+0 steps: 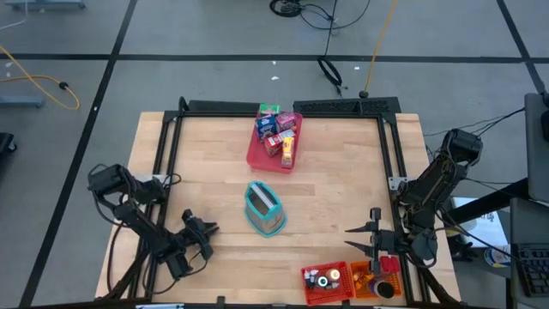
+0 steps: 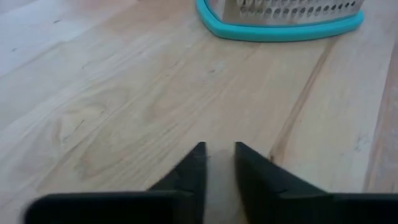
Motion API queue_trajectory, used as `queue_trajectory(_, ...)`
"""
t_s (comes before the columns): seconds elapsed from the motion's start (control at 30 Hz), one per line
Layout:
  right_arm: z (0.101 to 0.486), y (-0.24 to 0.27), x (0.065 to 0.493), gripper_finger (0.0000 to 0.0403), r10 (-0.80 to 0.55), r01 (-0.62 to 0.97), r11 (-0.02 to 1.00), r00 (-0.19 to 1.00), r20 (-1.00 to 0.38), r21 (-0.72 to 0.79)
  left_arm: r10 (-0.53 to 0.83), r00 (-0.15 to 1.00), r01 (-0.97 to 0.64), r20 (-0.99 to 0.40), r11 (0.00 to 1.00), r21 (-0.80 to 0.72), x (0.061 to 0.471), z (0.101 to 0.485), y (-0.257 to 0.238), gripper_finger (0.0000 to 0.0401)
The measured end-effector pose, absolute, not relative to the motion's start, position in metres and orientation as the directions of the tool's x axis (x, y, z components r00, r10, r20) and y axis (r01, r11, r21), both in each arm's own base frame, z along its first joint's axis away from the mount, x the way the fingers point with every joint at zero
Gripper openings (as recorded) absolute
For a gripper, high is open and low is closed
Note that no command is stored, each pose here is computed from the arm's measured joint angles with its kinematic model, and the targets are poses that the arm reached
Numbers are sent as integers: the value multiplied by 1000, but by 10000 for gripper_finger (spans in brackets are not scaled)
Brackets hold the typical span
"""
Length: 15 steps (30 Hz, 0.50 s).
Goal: Pick & Place Kitchen Items
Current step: Put the blue food coloring bottle into the red bin
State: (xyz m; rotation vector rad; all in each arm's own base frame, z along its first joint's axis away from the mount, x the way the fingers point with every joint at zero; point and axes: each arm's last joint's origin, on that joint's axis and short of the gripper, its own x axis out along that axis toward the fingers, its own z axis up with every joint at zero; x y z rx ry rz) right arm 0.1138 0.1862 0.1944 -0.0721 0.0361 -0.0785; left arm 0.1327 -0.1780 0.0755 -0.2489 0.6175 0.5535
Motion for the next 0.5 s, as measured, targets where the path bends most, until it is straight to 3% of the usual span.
queue_trajectory(0.1, 194, 186, 114, 125, -80, 77, 994, 996, -33, -73, 412, 684, -552, -603, 832, -58, 132, 76, -179, 30)
queue_trajectory(0.33, 194, 186, 114, 125, -80, 77, 994, 996, -33, -73, 417, 691, -560, -591, 825, -73, 133, 76, -179, 45)
queue_trajectory(0.5, 194, 186, 114, 125, -80, 77, 994, 996, -33, -73, 426, 705, -564, -567, 821, -84, 134, 77, -178, 30)
